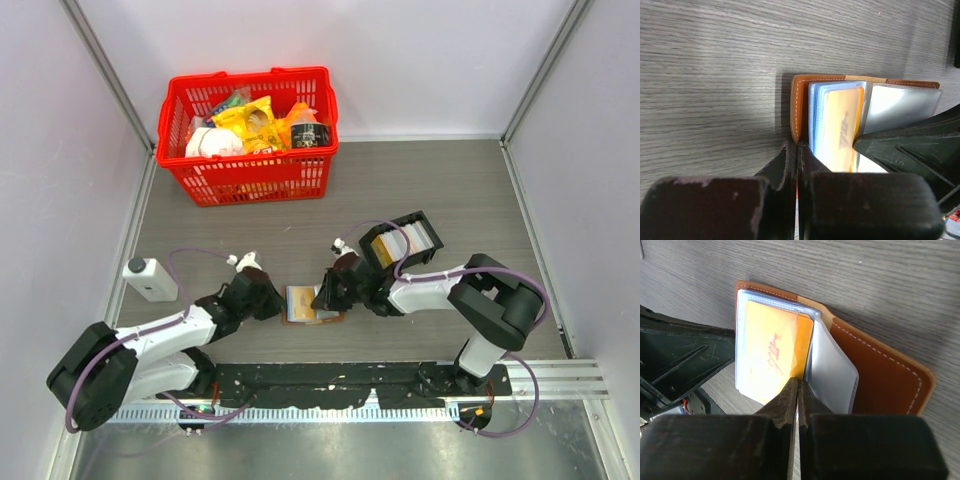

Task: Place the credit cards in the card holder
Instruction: Insert the credit card into the card holder.

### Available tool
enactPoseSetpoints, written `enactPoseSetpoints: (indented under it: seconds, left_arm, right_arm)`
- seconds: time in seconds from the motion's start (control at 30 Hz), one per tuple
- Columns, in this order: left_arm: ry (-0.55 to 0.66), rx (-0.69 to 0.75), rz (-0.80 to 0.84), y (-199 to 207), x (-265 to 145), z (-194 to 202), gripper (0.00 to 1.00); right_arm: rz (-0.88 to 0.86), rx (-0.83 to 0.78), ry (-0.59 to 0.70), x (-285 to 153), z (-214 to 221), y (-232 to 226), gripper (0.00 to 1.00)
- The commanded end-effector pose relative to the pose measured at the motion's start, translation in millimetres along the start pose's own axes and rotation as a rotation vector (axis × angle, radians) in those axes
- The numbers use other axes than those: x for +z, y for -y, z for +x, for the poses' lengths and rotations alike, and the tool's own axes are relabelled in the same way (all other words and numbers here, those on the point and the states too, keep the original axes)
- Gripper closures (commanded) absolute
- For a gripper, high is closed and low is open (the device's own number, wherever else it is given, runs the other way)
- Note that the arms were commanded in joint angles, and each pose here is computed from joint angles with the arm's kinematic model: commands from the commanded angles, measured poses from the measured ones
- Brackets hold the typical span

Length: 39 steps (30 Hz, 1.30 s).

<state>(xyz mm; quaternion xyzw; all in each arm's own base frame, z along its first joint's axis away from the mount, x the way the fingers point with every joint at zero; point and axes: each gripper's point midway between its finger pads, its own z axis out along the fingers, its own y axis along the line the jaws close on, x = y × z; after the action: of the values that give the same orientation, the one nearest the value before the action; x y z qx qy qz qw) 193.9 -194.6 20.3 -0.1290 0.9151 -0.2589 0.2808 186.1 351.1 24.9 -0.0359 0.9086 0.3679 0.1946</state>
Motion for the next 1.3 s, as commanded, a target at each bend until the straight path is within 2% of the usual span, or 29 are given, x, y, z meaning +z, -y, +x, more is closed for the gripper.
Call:
enactPoseSetpoints:
  seconds: [0.0,0.03,0.17,0.27,0.47,0.87,1.1,1.27]
  left_arm:
    - [-0.051,0.029,-0.059,-17.2,2.3,13.5,1.00]
    - [-0.053,0.032,-0.060,-17.0,2.1,13.8,1.00]
    - [-0.052,0.032,-0.060,-17.6,1.3,13.7,1.00]
    - [-0.054,0.032,-0.057,-18.3,1.0,14.7,1.00]
    - [-0.065,0.037,-0.053,-17.9,2.1,16.8,1.00]
    - [-0.069,0.035,-0.058,-18.6,3.2,17.7,1.00]
    - [-0.069,0.037,-0.054,-17.2,3.5,17.1,1.00]
    - [-0.067,0.035,-0.050,-16.4,3.1,16.9,1.00]
  right_arm:
    - [0.006,0.008,0.054,-5.2,-10.7,-4.6,0.90]
    - [0.029,0.014,0.061,-4.5,-11.9,0.7,0.83]
    - [0.049,0.042,0.061,-2.7,-11.9,10.0,0.71]
    - [0.058,0.042,0.047,1.6,-8.7,14.2,0.67]
    - [0.026,0.072,-0.007,12.6,5.8,15.7,0.67]
    - [-0.183,0.043,0.102,-15.3,-21.5,-35.4,0.87]
    - [-0.240,0.029,0.145,-28.5,-31.9,-51.1,0.90]
    - [-0.223,0.033,0.116,-21.8,-25.3,-45.3,0.90]
